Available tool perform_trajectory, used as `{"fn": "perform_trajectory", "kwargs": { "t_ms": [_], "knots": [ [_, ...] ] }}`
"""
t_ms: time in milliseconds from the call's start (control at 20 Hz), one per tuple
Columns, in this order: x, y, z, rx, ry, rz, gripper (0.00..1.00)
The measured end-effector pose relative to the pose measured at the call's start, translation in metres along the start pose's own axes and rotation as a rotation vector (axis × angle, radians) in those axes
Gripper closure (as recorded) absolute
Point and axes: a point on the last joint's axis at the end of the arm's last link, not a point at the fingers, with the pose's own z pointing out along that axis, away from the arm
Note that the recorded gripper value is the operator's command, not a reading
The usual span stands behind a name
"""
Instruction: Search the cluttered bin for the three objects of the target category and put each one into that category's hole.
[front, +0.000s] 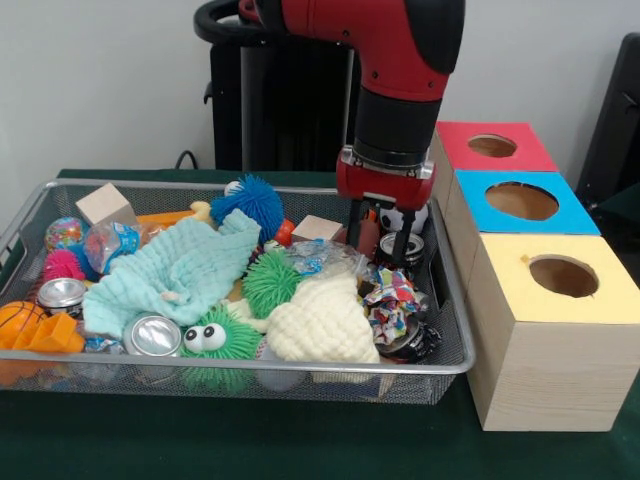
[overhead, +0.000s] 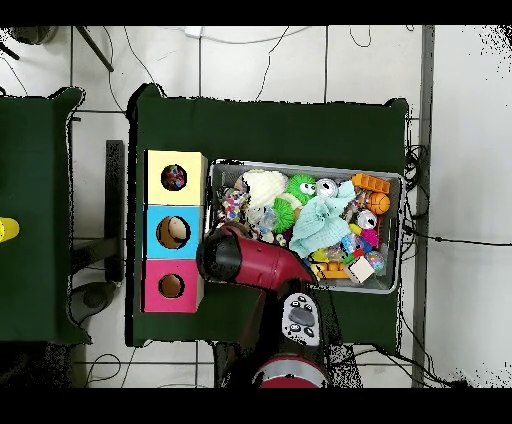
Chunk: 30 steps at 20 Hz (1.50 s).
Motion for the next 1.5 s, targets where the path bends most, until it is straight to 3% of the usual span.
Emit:
{"fn": "perform_trajectory", "kwargs": {
  "t_ms": [650, 1500],
  "knots": [
    [-0.015, 0.016, 0.041, -0.023, 0.004, -0.013, 0.0],
    [-0.018, 0.031, 0.032, -0.015, -0.022, -0.047, 0.0]
  ]
}}
